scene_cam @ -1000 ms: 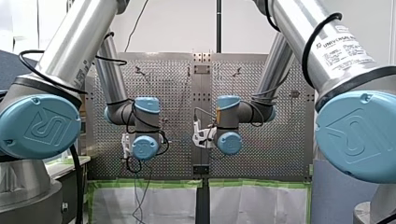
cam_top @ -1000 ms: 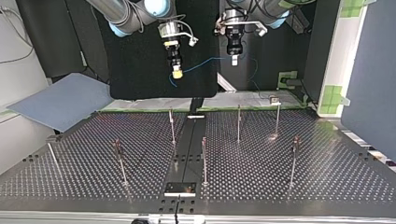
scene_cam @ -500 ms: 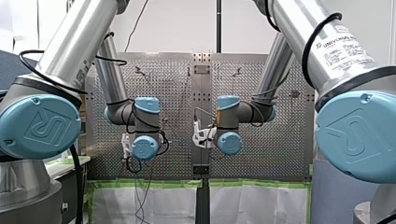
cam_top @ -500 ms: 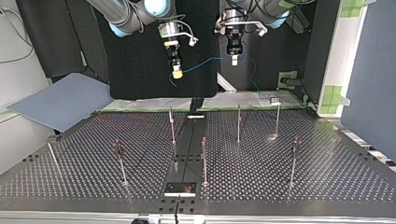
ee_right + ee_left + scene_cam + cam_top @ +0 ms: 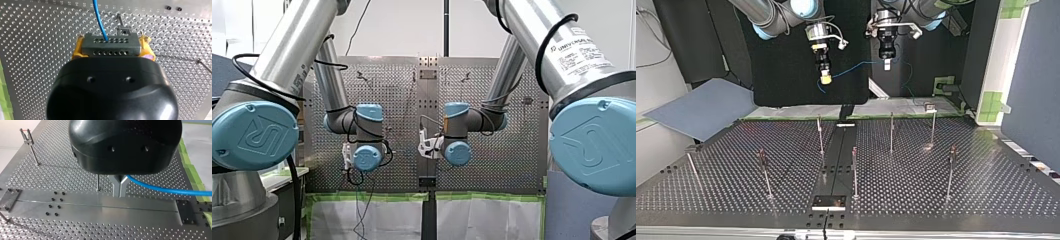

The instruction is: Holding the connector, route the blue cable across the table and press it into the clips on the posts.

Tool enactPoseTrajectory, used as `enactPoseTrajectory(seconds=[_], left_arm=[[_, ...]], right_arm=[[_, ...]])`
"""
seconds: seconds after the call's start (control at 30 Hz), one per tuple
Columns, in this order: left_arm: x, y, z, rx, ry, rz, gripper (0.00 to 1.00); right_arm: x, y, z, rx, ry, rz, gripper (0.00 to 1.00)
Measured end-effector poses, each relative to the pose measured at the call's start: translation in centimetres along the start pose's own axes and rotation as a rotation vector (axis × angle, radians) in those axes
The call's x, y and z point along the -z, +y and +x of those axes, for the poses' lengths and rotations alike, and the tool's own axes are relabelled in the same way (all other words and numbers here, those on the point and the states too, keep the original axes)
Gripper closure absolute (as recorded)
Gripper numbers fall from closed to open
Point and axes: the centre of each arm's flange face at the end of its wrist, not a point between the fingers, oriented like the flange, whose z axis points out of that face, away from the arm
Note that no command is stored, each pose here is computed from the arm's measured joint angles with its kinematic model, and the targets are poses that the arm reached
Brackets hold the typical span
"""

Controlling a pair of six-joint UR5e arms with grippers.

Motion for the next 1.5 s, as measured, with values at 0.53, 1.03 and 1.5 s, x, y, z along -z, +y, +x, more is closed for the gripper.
enactPoseTrajectory(seconds=[0.53, 1.03, 1.5], left_arm=[[-0.1, 0.1, -0.7, 0.006, -0.002, -0.005, 0.99], [-0.1, 0.2, -1.1, 0.007, -0.002, -0.006, 0.99], [-0.1, 0.2, -1.1, 0.007, -0.002, -0.006, 0.99]], right_arm=[[0.0, 0.0, 0.0, 0.001, -0.003, 0.0, 1.0], [0.0, 0.0, 0.0, 0.001, -0.004, 0.001, 1.0], [1.1, -0.7, -1.9, 0.058, -0.075, -0.014, 1.0]])
